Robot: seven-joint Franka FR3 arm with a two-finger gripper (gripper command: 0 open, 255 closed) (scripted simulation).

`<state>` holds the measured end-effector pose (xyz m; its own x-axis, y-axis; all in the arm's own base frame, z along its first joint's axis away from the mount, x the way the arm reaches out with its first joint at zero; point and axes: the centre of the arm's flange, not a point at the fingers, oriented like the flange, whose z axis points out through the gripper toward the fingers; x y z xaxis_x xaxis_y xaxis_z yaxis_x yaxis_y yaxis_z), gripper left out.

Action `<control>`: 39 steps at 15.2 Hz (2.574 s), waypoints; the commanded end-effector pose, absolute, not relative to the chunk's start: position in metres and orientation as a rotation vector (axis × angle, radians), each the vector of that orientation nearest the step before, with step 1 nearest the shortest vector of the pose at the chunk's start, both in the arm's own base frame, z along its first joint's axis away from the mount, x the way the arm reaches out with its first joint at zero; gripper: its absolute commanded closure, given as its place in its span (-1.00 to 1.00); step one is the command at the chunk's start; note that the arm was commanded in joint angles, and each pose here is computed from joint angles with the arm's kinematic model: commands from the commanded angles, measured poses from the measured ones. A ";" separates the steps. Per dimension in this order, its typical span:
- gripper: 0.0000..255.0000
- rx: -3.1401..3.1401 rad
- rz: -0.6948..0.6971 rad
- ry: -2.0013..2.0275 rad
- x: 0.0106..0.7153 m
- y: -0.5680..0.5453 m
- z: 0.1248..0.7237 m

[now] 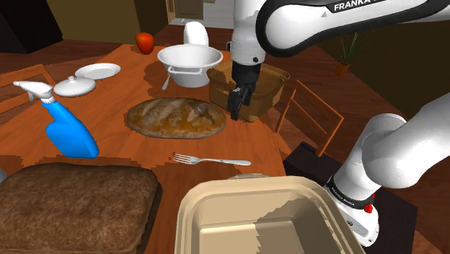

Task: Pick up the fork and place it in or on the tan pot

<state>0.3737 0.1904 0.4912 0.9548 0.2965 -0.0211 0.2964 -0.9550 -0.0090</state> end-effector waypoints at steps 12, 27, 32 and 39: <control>-1.00 -3.007 -0.051 -0.809 0.381 0.342 0.425; -1.00 -2.999 -0.057 -0.832 0.381 0.354 0.381; 1.00 -2.999 -0.057 -0.832 0.381 0.354 0.381; 1.00 -2.999 -0.057 -0.832 0.381 0.354 0.381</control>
<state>0.3837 0.3528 0.3832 0.8577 0.5119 0.0481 0.5131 -0.8582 -0.0165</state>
